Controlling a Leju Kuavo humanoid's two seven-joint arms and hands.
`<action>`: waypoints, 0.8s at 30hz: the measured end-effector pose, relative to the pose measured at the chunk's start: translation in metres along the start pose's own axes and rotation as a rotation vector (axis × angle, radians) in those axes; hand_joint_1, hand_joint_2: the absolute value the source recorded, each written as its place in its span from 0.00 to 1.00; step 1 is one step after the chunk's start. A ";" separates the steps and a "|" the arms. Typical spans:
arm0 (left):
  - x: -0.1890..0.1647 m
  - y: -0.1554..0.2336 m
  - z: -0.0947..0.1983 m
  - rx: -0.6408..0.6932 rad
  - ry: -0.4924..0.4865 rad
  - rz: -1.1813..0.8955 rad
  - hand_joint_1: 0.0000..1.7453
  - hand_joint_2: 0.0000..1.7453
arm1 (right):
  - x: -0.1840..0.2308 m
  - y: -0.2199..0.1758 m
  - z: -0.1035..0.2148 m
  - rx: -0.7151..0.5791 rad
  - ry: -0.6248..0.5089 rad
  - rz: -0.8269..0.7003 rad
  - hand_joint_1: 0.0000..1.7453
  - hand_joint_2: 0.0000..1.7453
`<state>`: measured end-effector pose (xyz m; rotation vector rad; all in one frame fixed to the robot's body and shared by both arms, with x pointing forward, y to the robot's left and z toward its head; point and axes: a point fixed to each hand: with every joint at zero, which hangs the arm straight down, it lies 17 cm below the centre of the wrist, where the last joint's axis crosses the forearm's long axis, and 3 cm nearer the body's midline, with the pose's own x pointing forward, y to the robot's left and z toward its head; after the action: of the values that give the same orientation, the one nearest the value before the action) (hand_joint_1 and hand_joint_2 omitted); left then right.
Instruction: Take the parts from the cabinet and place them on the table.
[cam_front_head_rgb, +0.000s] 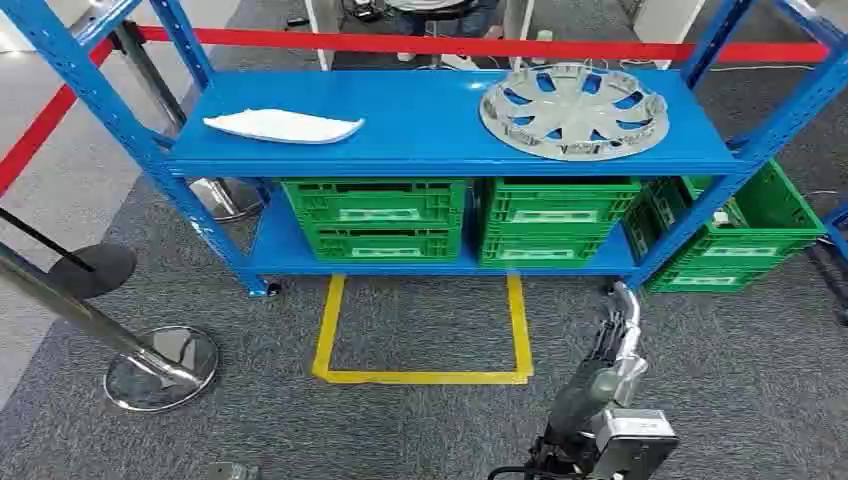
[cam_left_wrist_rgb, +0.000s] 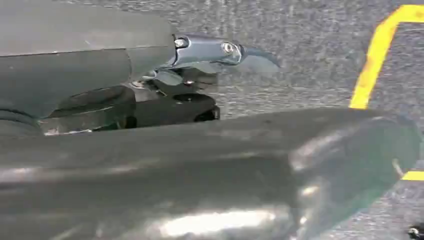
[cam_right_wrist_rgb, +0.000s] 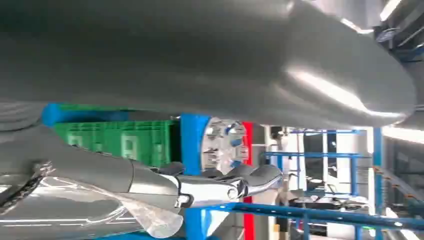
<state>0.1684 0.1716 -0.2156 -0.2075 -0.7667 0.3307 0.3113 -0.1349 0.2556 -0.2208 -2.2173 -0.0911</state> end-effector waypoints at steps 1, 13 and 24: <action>0.001 -0.001 0.000 -0.001 -0.001 0.000 0.00 0.00 | 0.000 0.000 0.000 -0.001 0.000 0.000 0.00 0.00; 0.001 0.002 -0.001 0.008 -0.002 -0.005 0.00 0.00 | 0.000 0.000 0.000 -0.003 -0.004 0.000 0.00 0.00; 0.003 0.001 -0.002 0.011 -0.006 0.004 0.00 0.00 | 0.003 0.000 -0.001 -0.003 -0.015 -0.002 0.00 0.00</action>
<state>0.1720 0.1737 -0.2153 -0.1977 -0.7705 0.3390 0.3103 -0.1348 0.2584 -0.2210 -2.2327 -0.0942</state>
